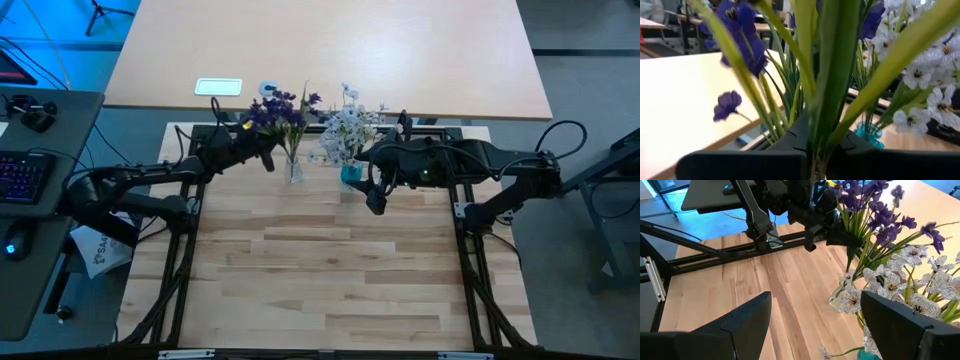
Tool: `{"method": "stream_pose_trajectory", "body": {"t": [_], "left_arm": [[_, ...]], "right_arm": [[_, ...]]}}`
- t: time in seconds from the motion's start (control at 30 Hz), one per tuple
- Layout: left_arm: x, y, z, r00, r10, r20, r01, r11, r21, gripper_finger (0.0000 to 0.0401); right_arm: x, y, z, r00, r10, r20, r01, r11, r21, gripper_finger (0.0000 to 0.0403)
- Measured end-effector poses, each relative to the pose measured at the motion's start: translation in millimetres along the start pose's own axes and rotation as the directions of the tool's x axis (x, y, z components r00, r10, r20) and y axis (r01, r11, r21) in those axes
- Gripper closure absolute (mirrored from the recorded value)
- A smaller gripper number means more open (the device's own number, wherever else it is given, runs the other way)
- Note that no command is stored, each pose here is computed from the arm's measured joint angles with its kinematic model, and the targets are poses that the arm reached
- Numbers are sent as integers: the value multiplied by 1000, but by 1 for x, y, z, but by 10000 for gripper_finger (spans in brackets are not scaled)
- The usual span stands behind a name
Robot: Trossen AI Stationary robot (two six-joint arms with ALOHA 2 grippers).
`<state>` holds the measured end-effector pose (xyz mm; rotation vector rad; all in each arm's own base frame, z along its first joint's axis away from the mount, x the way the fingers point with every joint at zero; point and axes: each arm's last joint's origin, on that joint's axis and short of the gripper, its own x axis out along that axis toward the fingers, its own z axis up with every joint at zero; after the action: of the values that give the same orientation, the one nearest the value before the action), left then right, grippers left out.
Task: Sort flowers into vase by color
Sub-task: Put the purple flowers into the transparent vase
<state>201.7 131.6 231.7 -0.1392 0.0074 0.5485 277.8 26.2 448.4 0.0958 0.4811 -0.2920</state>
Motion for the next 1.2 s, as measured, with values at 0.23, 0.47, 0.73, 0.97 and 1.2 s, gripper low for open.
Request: {"method": "stream_pose_trajectory", "body": {"t": [0.23,0.47,0.73,0.97,1.2], "left_arm": [[-2,1,-9,994,-2,-109,0,1000,-17,343],[-5,-1,-11,987,-45,-157,33,996,-78,257],[-1,-4,5,979,-96,-178,80,992,-98,192],[-14,-7,25,957,-63,-283,66,998,1,182],[-45,-7,43,957,34,-289,-13,997,72,182]], "right_arm": [[0,0,-2,1000,-4,-17,4,1000,-14,100],[0,-1,-3,999,-8,-31,7,1000,-26,100],[0,-1,-3,999,-11,-31,10,1000,-27,100],[0,-1,-4,999,-12,-40,11,999,-43,100],[0,-1,-4,999,-12,-40,10,999,-52,100]]}}
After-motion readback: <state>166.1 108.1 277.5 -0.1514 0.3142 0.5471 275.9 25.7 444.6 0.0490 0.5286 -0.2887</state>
